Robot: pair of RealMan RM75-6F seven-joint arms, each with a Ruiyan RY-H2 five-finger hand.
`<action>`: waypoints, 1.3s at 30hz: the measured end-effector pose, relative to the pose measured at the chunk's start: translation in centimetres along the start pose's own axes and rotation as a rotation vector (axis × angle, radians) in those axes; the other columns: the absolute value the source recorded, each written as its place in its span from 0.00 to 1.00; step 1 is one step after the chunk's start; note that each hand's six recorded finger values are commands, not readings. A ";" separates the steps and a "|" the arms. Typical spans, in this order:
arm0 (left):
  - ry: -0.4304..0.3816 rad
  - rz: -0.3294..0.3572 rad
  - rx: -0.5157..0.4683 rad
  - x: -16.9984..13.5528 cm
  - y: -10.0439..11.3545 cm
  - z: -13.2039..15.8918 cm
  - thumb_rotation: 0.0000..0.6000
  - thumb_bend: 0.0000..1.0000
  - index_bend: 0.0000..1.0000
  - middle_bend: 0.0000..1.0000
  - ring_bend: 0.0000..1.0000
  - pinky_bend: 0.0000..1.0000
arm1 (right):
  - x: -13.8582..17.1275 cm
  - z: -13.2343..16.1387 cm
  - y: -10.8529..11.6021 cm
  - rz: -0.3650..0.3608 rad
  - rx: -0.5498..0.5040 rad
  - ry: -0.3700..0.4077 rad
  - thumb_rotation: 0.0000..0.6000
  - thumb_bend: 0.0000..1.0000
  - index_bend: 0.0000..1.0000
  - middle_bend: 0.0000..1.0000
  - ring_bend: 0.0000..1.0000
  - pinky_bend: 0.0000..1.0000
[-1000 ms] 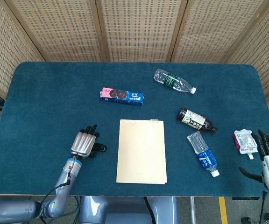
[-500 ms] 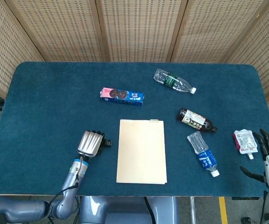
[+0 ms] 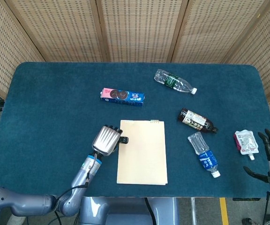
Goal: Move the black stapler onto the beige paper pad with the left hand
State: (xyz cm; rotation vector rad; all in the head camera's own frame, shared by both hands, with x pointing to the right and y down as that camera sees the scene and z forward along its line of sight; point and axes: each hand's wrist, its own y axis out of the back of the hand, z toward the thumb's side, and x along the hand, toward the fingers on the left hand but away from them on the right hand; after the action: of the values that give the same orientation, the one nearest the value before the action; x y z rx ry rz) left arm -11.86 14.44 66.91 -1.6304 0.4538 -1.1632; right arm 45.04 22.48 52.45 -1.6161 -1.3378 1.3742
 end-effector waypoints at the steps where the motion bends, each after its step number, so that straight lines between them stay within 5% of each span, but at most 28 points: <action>1: -0.013 0.007 0.007 0.2 0.3 0.6 1.00 0.60 0.78 0.51 0.51 0.58 | 0.0 -0.1 0.0 0.000 -0.004 -0.001 1.00 0.09 0.09 0.00 0.00 0.00; 10: -0.088 0.020 0.029 1.1 1.4 5.4 1.00 0.58 0.76 0.50 0.50 0.56 | -0.1 -0.7 0.4 -0.004 -0.037 -0.014 1.00 0.09 0.09 0.00 0.00 0.00; 20: -0.152 -0.005 0.095 1.4 -0.1 10.3 1.00 0.55 0.60 0.34 0.38 0.42 | -0.2 -1.3 1.1 -0.016 -0.064 -0.023 1.00 0.09 0.09 0.00 0.00 0.00; 23: -0.157 -0.006 0.108 1.4 -0.4 10.6 1.00 0.49 0.51 0.25 0.30 0.32 | -0.2 -1.2 1.0 -0.015 -0.065 -0.020 1.00 0.09 0.09 0.00 0.00 0.00; 27: -0.155 0.003 0.122 1.4 -0.5 10.7 1.00 0.41 0.28 0.02 0.06 0.09 | -0.2 -1.2 0.9 -0.013 -0.061 -0.017 1.00 0.09 0.09 0.00 0.00 0.00; 29: -0.153 0.016 0.125 1.3 -0.3 10.6 1.00 0.38 0.19 0.00 0.01 0.02 | -0.2 -1.1 0.8 -0.012 -0.059 -0.014 1.00 0.09 0.09 0.00 0.00 0.00; 33: -0.147 0.048 0.107 1.3 0.4 10.4 1.00 0.35 0.06 0.00 0.00 0.00 | -0.1 -0.9 0.7 -0.010 -0.052 -0.010 1.00 0.09 0.09 0.00 0.00 0.00; 39: -0.145 0.087 0.071 1.0 1.4 9.9 1.00 0.35 0.03 0.00 0.00 0.00 | -0.1 -0.7 0.7 -0.011 -0.044 -0.005 1.00 0.09 0.09 0.00 0.00 0.00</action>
State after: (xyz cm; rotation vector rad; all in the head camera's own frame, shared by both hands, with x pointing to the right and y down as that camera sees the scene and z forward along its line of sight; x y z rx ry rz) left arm -2.58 18.28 66.14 -1.6049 0.3820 -0.9786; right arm 45.95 22.31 52.03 -1.6331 -1.3863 1.3517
